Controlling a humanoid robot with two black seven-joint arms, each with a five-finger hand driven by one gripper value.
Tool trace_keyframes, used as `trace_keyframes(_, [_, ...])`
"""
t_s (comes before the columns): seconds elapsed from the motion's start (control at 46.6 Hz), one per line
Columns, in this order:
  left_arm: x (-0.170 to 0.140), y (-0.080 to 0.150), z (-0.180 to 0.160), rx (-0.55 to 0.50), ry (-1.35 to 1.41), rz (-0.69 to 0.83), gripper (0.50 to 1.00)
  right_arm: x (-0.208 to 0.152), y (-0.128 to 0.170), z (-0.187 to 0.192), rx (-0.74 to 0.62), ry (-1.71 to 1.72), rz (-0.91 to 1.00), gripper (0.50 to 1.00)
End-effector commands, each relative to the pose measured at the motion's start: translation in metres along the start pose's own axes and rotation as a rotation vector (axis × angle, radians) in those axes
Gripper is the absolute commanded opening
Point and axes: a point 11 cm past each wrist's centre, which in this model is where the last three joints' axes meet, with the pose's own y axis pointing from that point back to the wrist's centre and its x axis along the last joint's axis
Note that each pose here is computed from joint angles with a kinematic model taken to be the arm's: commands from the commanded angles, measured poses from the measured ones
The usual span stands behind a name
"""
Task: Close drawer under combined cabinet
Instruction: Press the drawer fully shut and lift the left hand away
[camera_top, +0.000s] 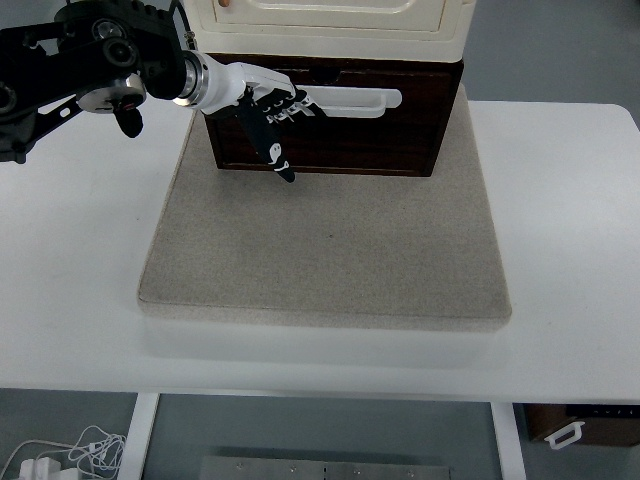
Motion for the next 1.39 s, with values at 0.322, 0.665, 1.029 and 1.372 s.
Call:
trace_keyframes(0.322, [0.003, 0.001, 0.000, -0.007, 0.010, 0.013, 1.000, 0.000, 0.000, 0.000, 0.000, 0.000, 0.000, 0.952])
trace_keyframes(0.665, [-0.001, 0.003, 0.009, -0.038, 0.003, -0.011, 1.000, 0.000, 0.000, 0.000, 0.000, 0.000, 0.000, 0.952])
trace_keyframes(1.029, [-0.016, 0.024, 0.062, -0.246, -0.024, -0.086, 1.000, 0.000, 0.000, 0.000, 0.000, 0.000, 0.000, 0.952])
trace_keyframes(1.372, [0.039, 0.083, 0.115, -0.663, 0.133, 0.046, 1.000, 0.000, 0.000, 0.000, 0.000, 0.000, 0.000, 0.952])
